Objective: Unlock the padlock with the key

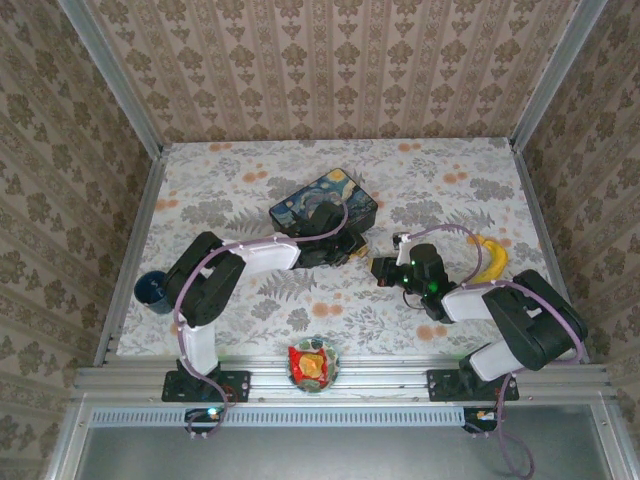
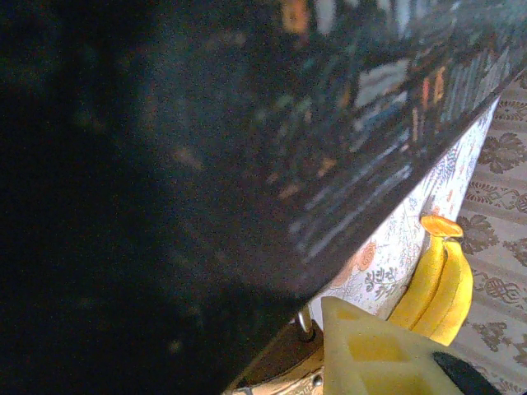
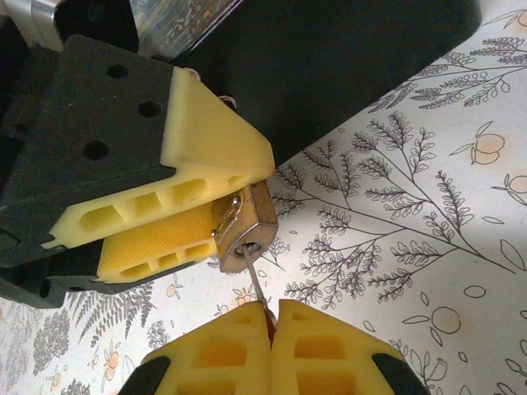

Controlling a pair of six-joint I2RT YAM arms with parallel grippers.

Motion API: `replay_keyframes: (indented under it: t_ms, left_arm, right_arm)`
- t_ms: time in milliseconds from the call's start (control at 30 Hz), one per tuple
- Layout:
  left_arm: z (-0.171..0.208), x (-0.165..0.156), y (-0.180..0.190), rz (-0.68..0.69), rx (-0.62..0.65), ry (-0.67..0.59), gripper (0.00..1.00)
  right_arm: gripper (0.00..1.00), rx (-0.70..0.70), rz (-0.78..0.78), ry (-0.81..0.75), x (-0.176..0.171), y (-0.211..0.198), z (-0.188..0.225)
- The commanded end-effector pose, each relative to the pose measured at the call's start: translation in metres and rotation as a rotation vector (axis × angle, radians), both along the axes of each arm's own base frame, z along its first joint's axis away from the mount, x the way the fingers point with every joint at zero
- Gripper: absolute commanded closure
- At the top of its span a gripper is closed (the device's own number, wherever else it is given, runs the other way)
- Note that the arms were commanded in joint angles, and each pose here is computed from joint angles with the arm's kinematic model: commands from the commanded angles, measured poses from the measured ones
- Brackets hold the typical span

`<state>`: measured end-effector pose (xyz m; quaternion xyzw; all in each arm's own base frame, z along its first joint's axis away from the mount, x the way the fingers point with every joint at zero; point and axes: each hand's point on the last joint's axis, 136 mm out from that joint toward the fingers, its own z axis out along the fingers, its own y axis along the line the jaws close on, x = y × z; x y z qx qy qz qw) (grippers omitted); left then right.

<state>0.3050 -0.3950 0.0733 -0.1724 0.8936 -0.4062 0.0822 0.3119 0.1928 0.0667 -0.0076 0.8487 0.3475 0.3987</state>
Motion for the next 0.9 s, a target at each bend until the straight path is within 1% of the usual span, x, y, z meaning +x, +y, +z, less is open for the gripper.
replay_keyframes:
  t_ms: [0,200,500,733,767,800,867]
  left_arm:
    - [-0.02,-0.042,-0.003,-0.059,-0.031,0.231,0.95]
    - [-0.022,-0.043,-0.004,-0.06,-0.029,0.237,0.95]
    - [-0.023,-0.043,-0.003,-0.055,-0.031,0.242,0.95]
    - [-0.031,-0.043,0.008,-0.043,0.0,0.229,0.95]
    - [-0.031,-0.042,0.011,-0.044,0.007,0.213,0.96]
    - [-0.03,-0.04,0.012,-0.052,0.013,0.189,1.0]
    - [-0.026,-0.035,0.011,-0.076,0.014,0.135,1.0]
  right_arm:
    - [1.0,-0.026,-0.023,-0.025,0.011,-0.003,0.009]
    - [1.0,-0.029,0.001,-0.023,0.01,0.0,0.01]
    - [1.0,-0.002,0.038,-0.088,0.006,0.004,0.029]
    - [1.0,-0.016,-0.081,0.024,0.007,-0.028,0.026]
    - [1.0,-0.011,-0.097,0.049,0.006,-0.033,0.025]
    - [1.0,-0.004,-0.104,0.085,0.003,-0.036,0.023]
    - [1.0,0.053,-0.105,0.115,0.0,-0.039,0.024]
